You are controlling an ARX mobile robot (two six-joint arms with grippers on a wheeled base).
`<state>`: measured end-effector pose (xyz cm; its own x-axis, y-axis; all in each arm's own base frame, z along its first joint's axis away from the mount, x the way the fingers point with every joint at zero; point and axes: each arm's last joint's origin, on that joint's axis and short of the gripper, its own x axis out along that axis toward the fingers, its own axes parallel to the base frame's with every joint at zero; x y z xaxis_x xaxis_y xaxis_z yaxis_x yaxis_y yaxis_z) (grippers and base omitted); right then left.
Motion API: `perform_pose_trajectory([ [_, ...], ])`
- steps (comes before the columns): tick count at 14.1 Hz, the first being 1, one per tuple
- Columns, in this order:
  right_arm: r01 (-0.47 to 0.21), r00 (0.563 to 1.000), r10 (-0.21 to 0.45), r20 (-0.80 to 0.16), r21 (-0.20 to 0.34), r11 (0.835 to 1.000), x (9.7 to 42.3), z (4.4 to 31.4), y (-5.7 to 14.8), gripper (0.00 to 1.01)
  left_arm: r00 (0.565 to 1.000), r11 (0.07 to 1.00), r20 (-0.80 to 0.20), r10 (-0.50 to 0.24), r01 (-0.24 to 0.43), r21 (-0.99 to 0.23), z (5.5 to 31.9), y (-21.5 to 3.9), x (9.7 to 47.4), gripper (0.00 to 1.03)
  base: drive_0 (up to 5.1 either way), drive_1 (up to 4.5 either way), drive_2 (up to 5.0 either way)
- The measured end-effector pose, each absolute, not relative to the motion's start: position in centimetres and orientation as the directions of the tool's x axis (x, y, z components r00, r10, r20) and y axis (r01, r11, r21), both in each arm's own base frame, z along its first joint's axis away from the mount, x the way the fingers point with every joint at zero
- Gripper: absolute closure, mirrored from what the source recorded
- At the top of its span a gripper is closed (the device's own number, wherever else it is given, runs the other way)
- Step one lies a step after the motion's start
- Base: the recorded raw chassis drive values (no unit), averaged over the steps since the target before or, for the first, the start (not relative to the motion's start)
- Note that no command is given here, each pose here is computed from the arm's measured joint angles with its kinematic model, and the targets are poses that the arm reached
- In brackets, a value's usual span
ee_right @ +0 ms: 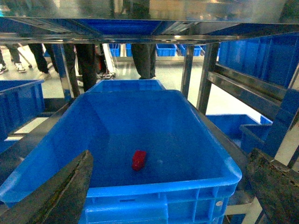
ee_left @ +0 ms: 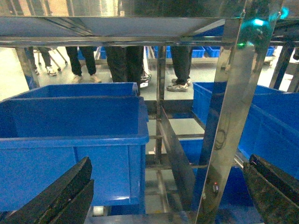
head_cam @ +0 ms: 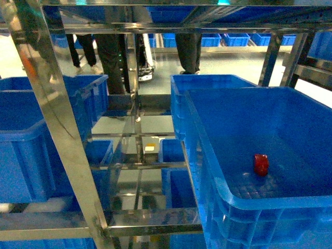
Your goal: Pick red block from blue box to shelf
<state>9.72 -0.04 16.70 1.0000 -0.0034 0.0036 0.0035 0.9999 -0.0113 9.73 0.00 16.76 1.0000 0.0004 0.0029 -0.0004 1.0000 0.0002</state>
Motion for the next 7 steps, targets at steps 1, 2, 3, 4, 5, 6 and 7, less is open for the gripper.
perform_pose_trajectory([
  [1,0.003,1.000,-0.003,0.004,-0.011,1.000,9.72,16.70,-0.04,0.03,1.000,1.000,0.003,0.000,0.000,0.000,16.76,0.00,9.73,0.05,0.0,0.00,0.0],
  [2,0.003,1.000,-0.003,0.004,-0.011,1.000,9.72,16.70,-0.04,0.03,1.000,1.000,0.003,0.000,0.000,0.000,16.76,0.00,9.73,0.05,0.0,0.00,0.0],
  [3,0.003,1.000,-0.003,0.004,-0.011,1.000,9.72,16.70,-0.04,0.03,1.000,1.000,0.003,0.000,0.000,0.000,16.76,0.00,9.73,0.05,0.0,0.00,0.0],
  [4,0.003,1.000,-0.003,0.004,-0.011,1.000,9.72,16.70,-0.04,0.03,1.000,1.000,0.003,0.001,-0.001,0.000,16.76,0.00,9.73,0.05,0.0,0.00,0.0],
  [5,0.003,1.000,-0.003,0.004,-0.011,1.000,9.72,16.70,-0.04,0.03,1.000,1.000,0.003,0.000,0.000,0.000,16.76,0.00,9.73,0.05,0.0,0.00,0.0],
  [6,0.003,1.000,-0.003,0.004,-0.011,1.000,9.72,16.70,-0.04,0.03,1.000,1.000,0.003,0.000,0.000,0.000,16.76,0.00,9.73,0.05,0.0,0.00,0.0],
  [7,0.003,1.000,-0.003,0.004,-0.011,1.000,9.72,16.70,-0.04,0.03,1.000,1.000,0.003,0.000,0.000,0.000,16.76,0.00,9.73,0.05,0.0,0.00,0.0],
])
